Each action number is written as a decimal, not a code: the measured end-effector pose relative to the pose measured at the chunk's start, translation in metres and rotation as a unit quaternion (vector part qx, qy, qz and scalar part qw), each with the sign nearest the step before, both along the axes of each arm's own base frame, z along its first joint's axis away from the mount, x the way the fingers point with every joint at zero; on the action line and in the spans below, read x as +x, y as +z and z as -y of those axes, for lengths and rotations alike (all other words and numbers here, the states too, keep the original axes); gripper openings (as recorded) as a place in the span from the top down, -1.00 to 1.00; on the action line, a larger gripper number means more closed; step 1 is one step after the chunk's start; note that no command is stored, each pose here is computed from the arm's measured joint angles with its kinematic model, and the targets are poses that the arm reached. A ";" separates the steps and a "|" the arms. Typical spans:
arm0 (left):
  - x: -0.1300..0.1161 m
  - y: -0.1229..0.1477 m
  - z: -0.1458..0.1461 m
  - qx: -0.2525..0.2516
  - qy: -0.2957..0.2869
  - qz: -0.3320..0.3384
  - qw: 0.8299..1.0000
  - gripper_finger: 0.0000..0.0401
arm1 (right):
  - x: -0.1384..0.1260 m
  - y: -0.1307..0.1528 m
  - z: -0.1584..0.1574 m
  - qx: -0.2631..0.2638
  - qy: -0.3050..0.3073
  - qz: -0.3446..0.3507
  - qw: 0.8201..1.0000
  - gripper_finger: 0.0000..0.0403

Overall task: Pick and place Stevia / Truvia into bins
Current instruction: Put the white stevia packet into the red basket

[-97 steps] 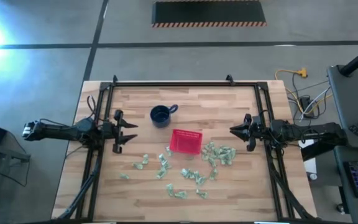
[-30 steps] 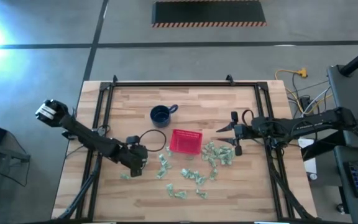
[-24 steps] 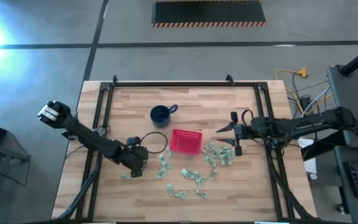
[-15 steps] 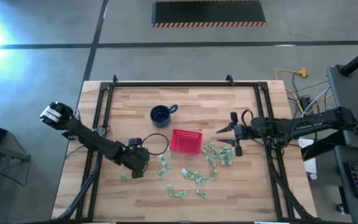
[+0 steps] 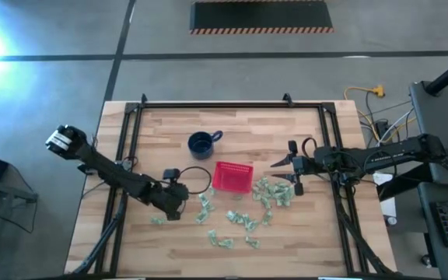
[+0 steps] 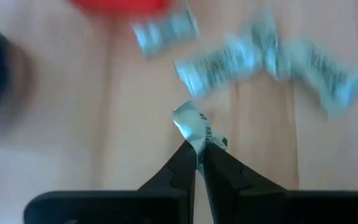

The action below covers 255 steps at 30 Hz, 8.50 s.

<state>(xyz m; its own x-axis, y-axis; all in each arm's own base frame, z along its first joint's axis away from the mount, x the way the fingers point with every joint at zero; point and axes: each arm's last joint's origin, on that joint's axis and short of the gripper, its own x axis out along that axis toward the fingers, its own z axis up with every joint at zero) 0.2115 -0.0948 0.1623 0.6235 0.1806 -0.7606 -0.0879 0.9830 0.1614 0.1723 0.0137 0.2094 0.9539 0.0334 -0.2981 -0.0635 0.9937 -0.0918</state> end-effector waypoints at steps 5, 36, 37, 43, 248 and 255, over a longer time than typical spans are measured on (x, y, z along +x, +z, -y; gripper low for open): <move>0.019 0.020 -0.004 0.072 -0.026 0.088 0.993 0.99 | 0.000 0.000 0.000 0.000 0.000 0.001 1.000 0.35; 0.112 0.009 -0.058 0.099 -0.045 0.137 0.985 0.39 | 0.000 0.001 0.000 -0.007 0.003 0.005 1.000 0.35; 0.111 0.010 -0.058 0.099 -0.046 0.132 0.985 0.33 | 0.000 -0.001 0.000 -0.002 0.003 -0.004 1.000 0.34; 0.095 0.035 -0.044 0.089 -0.063 0.111 0.988 0.18 | -0.007 -0.018 -0.006 0.045 -0.003 -0.102 0.994 0.38; 0.060 0.077 0.026 0.023 -0.210 0.146 0.966 0.26 | -0.020 -0.084 -0.089 -0.016 -0.270 -0.410 0.871 0.07; 0.055 0.079 0.040 0.019 -0.235 0.152 0.960 0.26 | -0.020 -0.093 -0.081 -0.001 -0.261 -0.401 0.878 0.06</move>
<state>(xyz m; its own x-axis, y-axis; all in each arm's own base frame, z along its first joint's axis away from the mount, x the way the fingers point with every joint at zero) 0.2663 -0.1350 0.2417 0.8346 -0.1517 -0.5296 0.3157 0.9195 0.2342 0.1526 0.0944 0.1166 0.3216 -0.3473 -0.8809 0.3559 0.9064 -0.2275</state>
